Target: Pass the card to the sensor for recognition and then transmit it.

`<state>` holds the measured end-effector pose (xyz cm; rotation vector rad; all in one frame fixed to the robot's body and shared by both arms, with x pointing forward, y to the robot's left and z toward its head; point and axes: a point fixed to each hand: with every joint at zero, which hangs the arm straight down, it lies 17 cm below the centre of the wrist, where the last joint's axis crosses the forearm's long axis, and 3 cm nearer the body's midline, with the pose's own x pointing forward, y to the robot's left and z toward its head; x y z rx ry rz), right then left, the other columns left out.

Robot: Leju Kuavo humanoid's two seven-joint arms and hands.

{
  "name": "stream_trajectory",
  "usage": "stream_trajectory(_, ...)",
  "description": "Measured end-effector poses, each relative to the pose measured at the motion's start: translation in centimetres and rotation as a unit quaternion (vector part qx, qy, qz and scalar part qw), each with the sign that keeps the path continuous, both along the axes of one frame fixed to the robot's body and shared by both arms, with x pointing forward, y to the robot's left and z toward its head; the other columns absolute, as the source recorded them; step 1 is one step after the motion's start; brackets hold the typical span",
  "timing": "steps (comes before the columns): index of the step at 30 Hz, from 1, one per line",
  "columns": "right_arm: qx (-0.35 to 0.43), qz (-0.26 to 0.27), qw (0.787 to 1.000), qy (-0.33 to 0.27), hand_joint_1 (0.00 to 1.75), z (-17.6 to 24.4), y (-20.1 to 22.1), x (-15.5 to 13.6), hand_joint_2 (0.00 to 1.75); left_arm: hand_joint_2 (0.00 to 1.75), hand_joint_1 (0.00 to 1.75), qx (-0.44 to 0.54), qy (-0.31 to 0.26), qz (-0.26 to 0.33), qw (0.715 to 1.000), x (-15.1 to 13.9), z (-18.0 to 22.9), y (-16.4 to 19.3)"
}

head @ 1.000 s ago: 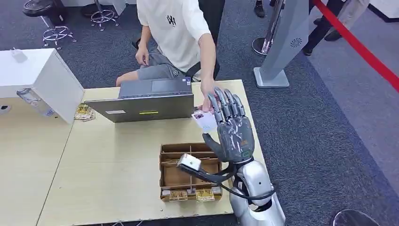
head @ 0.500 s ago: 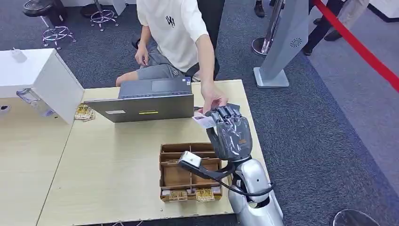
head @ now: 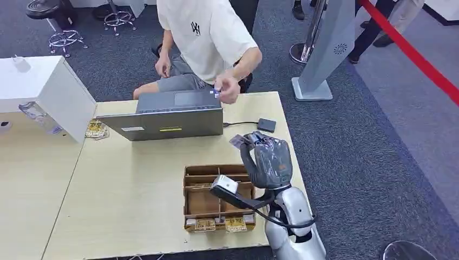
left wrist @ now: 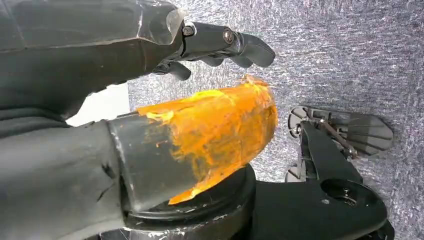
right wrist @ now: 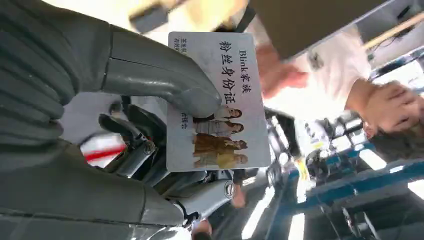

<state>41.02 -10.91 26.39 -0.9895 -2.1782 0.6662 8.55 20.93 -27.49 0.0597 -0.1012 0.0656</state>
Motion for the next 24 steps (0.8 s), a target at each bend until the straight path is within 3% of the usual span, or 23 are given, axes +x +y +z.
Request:
stream_trajectory(3, 0.088, 0.06, 0.993, 0.057, 1.75, -1.2, -0.2, 0.2, 1.75, 0.0, 0.0, 0.003, 0.004, 0.006, 1.0, -0.2, 0.0, 0.1)
stream_trajectory(6, 0.206, 0.164, 0.955, 0.134, 1.75, -2.1, 0.6, 0.3, 1.75, 0.0, 0.0, 0.003, 0.007, 0.016, 1.0, -0.2, 0.0, 0.1)
stream_trajectory(10, 0.27, 0.216, 0.923, 0.17, 1.75, -2.7, 0.3, 0.2, 1.75, 0.0, 0.0, 0.004, 0.009, 0.026, 1.0, -0.3, 0.0, 0.2)
stream_trajectory(15, 0.318, 0.241, 0.898, 0.185, 1.75, -3.1, -0.6, -0.1, 1.75, 0.0, 0.0, 0.003, 0.01, 0.04, 0.999, -0.3, -0.1, 0.3)
stream_trajectory(24, 0.343, 0.217, 0.893, 0.195, 1.75, -4.5, -3.4, -0.3, 1.75, 0.0, 0.0, 0.007, 0.004, 0.058, 0.998, -0.1, -0.1, 0.7)
